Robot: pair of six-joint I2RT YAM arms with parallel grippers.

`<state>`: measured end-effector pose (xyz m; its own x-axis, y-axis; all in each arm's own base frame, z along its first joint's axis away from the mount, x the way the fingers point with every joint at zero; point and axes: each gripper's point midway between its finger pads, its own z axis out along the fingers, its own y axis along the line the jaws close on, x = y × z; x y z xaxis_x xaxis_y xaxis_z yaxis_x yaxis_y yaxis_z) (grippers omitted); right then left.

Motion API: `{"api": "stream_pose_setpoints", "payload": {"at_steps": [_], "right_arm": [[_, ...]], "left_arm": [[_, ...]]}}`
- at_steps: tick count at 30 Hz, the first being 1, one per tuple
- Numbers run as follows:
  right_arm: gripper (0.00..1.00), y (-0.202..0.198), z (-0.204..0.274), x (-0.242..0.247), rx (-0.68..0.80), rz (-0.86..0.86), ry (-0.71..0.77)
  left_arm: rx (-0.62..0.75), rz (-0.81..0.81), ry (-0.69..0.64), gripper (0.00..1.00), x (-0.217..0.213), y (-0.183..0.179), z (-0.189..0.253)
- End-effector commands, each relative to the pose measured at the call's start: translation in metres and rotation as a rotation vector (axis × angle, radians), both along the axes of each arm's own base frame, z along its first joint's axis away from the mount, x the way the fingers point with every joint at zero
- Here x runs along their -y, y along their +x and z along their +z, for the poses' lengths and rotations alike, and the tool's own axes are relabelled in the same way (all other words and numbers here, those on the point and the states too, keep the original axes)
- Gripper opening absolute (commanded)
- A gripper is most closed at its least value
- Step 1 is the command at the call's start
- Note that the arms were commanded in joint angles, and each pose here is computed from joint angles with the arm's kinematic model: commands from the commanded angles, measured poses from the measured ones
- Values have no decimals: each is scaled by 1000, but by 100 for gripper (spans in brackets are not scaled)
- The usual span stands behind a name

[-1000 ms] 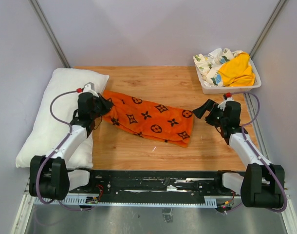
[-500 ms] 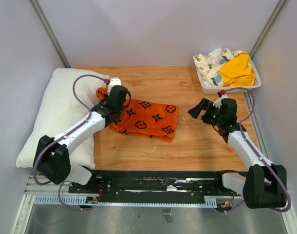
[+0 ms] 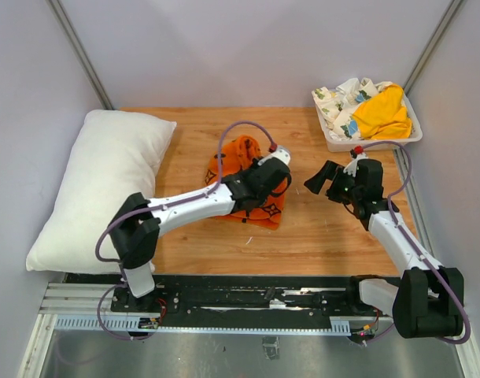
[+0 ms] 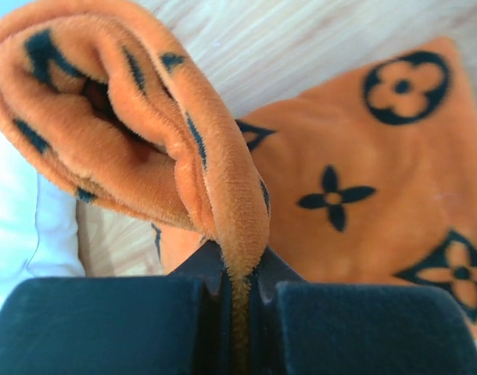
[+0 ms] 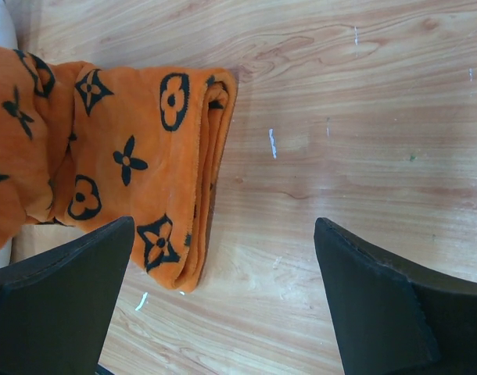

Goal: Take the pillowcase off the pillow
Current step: Fold the pillowcase at the center of the board.

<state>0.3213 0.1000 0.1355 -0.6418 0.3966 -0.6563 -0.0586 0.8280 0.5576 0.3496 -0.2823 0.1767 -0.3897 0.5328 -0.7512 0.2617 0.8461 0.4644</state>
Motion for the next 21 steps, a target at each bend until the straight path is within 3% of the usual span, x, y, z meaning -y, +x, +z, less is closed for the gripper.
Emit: {"api": "stream_pose_setpoints", "payload": {"at_steps": [1,11,13,15,16,18,21], "right_arm": [[99,0,5,-1,10,14,-36],[99,-4,-6,-1,-26,31,-46],[99,-5,-7,-2,-30,34,-45],[99,-4,-9,-1,-33,33,-47],[98,-4,-10,-1,-37,31,-50],[99,-4,-12,0,-43,23,-51],[98,-3,-7,0,-41,7,-31]], "left_arm": [[-21,-101,126,0,36,-11,-12],[-146,-113,272,0,35,-29,-89],[-170,-117,243,21,37,-33,-95],[-182,-148,162,60,47,-37,-92],[-189,-173,105,74,55,-39,-86],[-196,-245,-28,89,77,-45,-65],[-201,-414,-255,96,114,-58,-14]]}}
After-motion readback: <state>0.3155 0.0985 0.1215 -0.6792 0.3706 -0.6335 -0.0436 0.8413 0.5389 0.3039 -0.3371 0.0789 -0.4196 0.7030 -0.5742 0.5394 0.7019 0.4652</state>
